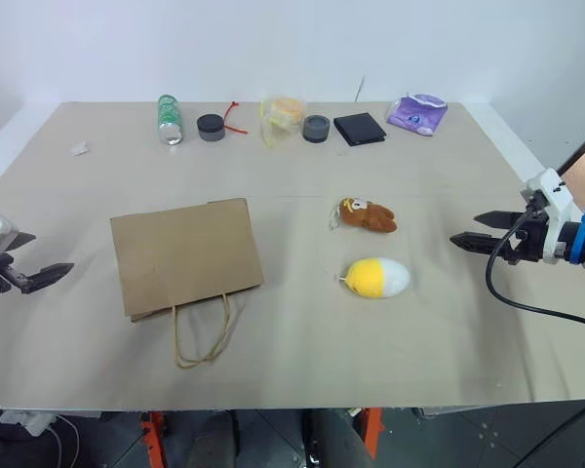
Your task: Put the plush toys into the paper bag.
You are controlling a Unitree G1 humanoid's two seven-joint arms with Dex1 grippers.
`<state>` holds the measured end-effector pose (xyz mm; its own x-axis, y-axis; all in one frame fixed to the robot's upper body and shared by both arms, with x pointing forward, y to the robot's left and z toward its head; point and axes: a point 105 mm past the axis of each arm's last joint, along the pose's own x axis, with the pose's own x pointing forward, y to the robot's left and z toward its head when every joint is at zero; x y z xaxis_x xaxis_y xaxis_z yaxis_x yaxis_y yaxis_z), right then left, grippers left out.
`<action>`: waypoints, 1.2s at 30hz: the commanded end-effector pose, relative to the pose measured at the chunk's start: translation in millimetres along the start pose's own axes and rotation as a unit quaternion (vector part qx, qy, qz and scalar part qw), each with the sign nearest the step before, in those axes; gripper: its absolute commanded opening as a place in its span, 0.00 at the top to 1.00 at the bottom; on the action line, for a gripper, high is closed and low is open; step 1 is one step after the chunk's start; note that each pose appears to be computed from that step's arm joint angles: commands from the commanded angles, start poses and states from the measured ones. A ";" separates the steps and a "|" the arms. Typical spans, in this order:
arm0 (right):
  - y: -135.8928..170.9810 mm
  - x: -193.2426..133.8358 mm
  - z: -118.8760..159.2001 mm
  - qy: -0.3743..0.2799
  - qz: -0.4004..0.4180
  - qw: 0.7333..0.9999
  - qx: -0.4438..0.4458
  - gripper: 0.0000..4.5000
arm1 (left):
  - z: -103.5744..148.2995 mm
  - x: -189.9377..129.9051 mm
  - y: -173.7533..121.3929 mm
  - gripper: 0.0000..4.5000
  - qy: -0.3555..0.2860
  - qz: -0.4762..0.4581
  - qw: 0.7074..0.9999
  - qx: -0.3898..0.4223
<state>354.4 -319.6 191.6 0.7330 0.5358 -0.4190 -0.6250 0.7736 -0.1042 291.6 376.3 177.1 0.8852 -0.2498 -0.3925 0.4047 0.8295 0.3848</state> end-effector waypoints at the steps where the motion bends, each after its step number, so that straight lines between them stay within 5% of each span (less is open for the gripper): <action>1: -3.5 -9.2 9.7 -0.022 -0.011 1.000 -0.002 0.01 | 13.5 -6.5 -1.2 0.00 -0.026 0.003 1.000 0.010; 19: -3.2 -13.6 13.6 -0.062 -0.004 0.998 0.017 0.01 | 28.2 -14.5 -0.6 0.00 -0.078 0.048 0.996 0.001; 23: 1.2 -16.8 25.3 -0.102 0.013 0.995 0.003 0.01 | 42.1 -15.4 7.4 0.00 -0.100 0.086 0.987 0.093; 28: 69.6 -12.4 74.3 -0.186 0.183 0.963 -0.072 0.01 | 72.0 -12.0 -16.0 0.00 -0.179 0.060 0.958 0.214; 36: 166.4 -1.7 75.8 -0.143 0.382 0.898 -0.164 0.01 | 91.7 -21.1 -90.7 0.00 -0.304 -0.077 0.867 0.386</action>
<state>279.8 -175.9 238.9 0.1309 0.9648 -0.2281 -0.9866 0.1042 -0.1256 267.9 270.6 218.9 0.7245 -0.6831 -0.0923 0.4088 0.3180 0.8554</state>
